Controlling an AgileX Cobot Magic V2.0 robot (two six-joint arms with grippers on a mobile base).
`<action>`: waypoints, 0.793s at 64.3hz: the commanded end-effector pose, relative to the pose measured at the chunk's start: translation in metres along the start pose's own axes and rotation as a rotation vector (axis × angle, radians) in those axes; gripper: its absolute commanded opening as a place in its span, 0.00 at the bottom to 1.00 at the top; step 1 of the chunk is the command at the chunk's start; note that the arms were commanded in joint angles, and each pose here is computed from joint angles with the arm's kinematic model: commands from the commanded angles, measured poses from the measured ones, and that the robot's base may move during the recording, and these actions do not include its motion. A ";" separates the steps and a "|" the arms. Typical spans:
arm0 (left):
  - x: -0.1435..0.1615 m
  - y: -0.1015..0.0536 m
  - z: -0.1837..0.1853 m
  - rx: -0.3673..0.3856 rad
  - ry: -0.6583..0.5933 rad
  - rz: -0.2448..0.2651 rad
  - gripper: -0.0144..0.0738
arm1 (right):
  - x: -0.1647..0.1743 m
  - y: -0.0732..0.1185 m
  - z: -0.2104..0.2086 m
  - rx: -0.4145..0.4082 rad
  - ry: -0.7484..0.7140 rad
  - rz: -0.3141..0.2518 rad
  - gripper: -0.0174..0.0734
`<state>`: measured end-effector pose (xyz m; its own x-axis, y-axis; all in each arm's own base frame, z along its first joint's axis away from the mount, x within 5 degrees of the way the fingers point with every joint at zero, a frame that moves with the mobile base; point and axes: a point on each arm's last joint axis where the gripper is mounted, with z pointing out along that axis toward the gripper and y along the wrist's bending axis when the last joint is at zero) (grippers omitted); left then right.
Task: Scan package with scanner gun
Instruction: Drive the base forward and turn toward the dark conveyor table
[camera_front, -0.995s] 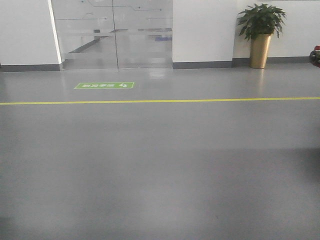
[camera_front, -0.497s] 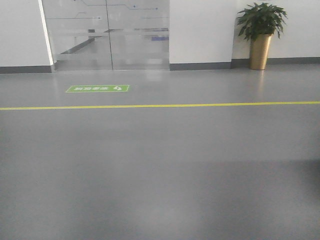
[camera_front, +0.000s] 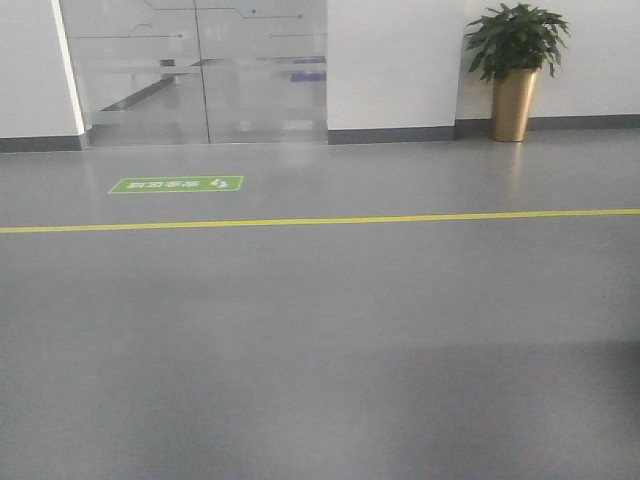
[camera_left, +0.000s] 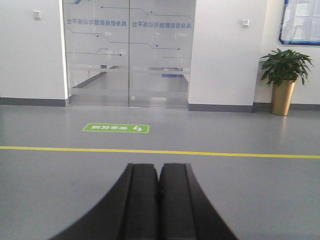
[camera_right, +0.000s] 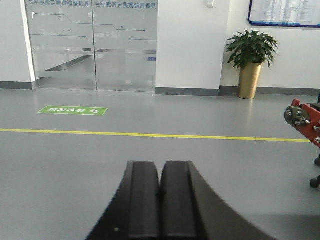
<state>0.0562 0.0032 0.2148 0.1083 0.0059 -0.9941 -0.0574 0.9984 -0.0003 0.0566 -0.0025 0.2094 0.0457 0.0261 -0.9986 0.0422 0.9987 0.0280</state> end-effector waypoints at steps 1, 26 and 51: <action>-0.002 0.000 0.000 0.005 -0.021 -0.007 0.04 | -0.002 0.000 0.000 0.002 -0.020 0.002 0.02; -0.002 0.000 0.000 0.005 -0.021 -0.007 0.04 | -0.002 0.000 0.000 0.002 -0.020 0.002 0.02; -0.002 0.000 0.000 0.005 -0.021 -0.007 0.04 | -0.002 0.000 0.000 0.002 -0.020 0.002 0.02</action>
<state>0.0562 0.0032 0.2148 0.1083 0.0059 -0.9941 -0.0574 0.9984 -0.0003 0.0566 -0.0025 0.2094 0.0457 0.0261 -0.9986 0.0422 0.9987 0.0280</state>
